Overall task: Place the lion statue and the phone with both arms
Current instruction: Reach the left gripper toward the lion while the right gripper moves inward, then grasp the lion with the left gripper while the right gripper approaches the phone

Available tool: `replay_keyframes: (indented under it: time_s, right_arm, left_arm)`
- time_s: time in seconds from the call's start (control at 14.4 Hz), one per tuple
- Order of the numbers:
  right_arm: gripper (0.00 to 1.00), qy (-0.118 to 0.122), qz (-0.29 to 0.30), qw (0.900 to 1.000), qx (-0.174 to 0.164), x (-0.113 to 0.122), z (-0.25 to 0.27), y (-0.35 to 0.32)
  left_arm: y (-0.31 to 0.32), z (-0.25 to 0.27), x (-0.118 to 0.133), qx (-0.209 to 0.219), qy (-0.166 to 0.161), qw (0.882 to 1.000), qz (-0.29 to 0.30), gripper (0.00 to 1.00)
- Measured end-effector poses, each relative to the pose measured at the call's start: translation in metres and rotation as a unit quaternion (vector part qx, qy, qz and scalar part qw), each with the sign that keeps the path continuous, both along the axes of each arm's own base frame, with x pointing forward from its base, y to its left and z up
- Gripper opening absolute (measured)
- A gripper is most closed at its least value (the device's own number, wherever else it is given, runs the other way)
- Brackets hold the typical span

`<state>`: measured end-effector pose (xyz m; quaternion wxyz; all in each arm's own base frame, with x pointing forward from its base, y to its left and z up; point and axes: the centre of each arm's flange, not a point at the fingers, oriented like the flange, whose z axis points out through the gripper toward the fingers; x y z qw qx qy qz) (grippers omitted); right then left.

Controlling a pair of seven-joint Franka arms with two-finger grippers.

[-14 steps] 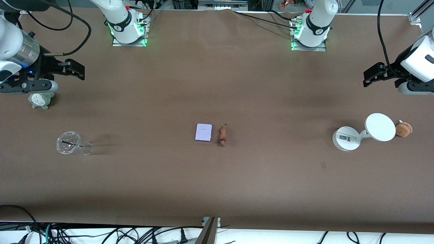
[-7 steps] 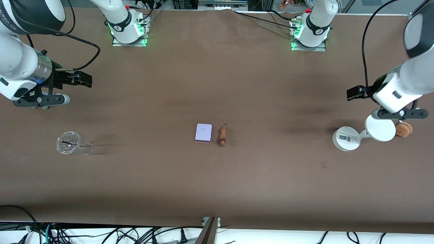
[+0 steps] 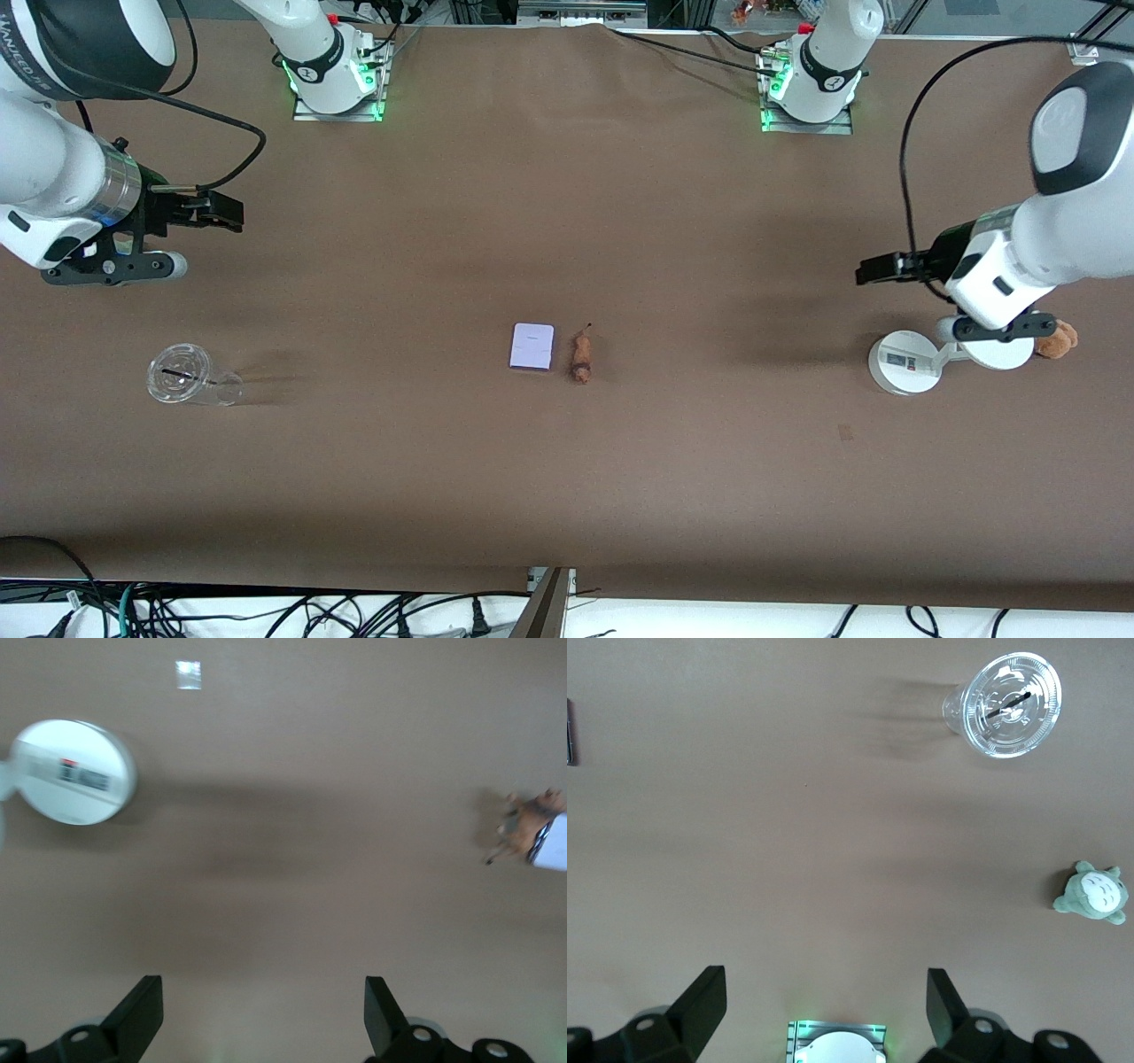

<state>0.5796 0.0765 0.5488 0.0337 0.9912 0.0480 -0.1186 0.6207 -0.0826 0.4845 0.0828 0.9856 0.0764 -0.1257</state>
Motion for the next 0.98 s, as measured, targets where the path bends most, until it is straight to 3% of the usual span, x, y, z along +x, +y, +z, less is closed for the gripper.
replay_keyframes:
  time_s: [0.56,0.98]
  right_arm:
    - [1.0,-0.007,-0.003,1.0,0.016,0.01,-0.013,0.007]
    - [1.0,0.0,-0.004,1.0,0.021,0.019,-0.035,0.022]
  left_arm:
    - [-0.126,-0.094,0.023,0.008,-0.011,0.995,0.095,1.0]
    - [-0.237,-0.152,0.01,0.013,-0.034,0.988,0.152,1.0]
